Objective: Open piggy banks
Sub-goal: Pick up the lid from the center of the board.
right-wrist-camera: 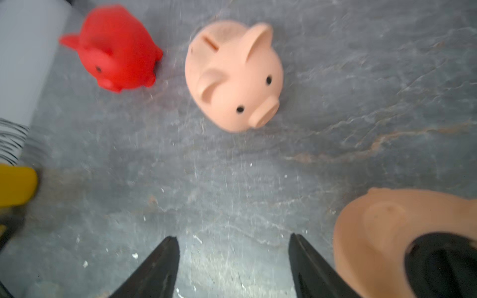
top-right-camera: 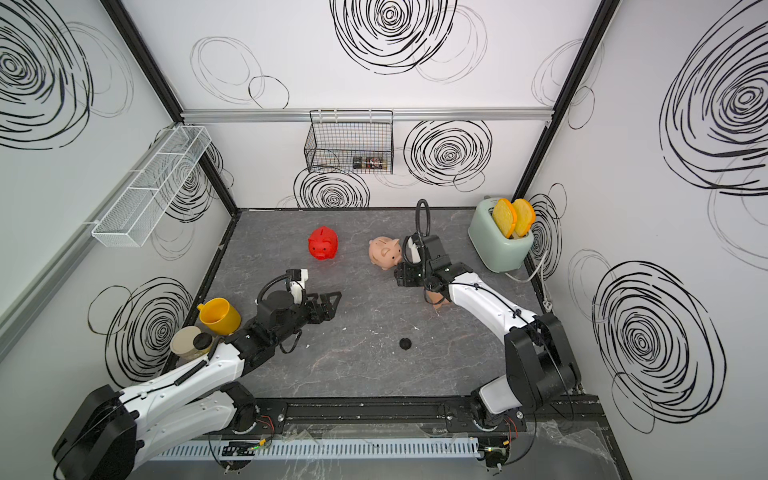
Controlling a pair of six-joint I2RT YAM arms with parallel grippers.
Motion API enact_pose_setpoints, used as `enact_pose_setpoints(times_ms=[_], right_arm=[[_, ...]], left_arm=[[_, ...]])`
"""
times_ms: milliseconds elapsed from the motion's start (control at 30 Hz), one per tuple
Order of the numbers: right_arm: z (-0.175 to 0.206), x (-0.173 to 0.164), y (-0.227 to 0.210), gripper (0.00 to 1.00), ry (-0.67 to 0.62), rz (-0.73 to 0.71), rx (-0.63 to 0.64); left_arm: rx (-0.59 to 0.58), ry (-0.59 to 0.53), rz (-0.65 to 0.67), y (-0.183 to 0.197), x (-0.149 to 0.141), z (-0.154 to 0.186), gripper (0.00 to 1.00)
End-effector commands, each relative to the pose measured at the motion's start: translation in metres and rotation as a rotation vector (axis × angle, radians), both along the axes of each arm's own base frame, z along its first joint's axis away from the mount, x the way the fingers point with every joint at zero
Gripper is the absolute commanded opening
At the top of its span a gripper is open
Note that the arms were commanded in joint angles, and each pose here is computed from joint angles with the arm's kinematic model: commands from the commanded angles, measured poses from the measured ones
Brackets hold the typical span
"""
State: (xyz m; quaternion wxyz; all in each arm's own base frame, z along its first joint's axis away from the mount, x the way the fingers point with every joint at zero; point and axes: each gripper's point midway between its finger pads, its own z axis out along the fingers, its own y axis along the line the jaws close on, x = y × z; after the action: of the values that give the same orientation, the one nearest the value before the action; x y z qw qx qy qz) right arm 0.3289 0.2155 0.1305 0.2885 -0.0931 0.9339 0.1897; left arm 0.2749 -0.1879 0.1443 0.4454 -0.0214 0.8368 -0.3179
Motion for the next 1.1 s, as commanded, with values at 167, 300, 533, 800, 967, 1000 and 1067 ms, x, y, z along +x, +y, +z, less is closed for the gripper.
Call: enact_pose_setpoints(times_ms=[167, 300, 533, 800, 967, 1000, 1067], right_arm=[[-0.047, -0.116, -0.019, 0.41, 0.199, 0.018, -0.211], [-0.066, -0.150, -0.022, 0.29, 0.319, 0.048, -0.258], [-0.083, -0.161, -0.009, 0.20, 0.373, 0.088, -0.321], [-0.094, -0.154, -0.010, 0.19, 0.368, 0.060, -0.364], [-0.098, -0.146, -0.007, 0.21, 0.359, 0.045, -0.374], [-0.099, -0.145, -0.007, 0.21, 0.356, 0.042, -0.375], [-0.101, -0.144, -0.006, 0.21, 0.357, 0.041, -0.377]], left_arm=[[-0.063, 0.044, -0.144, -0.036, -0.048, -0.016, 0.96], [-0.082, 0.069, -0.198, -0.049, -0.069, -0.029, 0.96], [-0.100, 0.093, -0.281, -0.072, -0.095, -0.043, 0.96], [-0.090, 0.100, -0.277, -0.072, -0.100, -0.050, 0.96], [-0.080, 0.102, -0.280, -0.073, -0.099, -0.050, 0.96], [-0.075, 0.101, -0.278, -0.073, -0.098, -0.051, 0.96], [-0.070, 0.102, -0.277, -0.073, -0.097, -0.050, 0.96]])
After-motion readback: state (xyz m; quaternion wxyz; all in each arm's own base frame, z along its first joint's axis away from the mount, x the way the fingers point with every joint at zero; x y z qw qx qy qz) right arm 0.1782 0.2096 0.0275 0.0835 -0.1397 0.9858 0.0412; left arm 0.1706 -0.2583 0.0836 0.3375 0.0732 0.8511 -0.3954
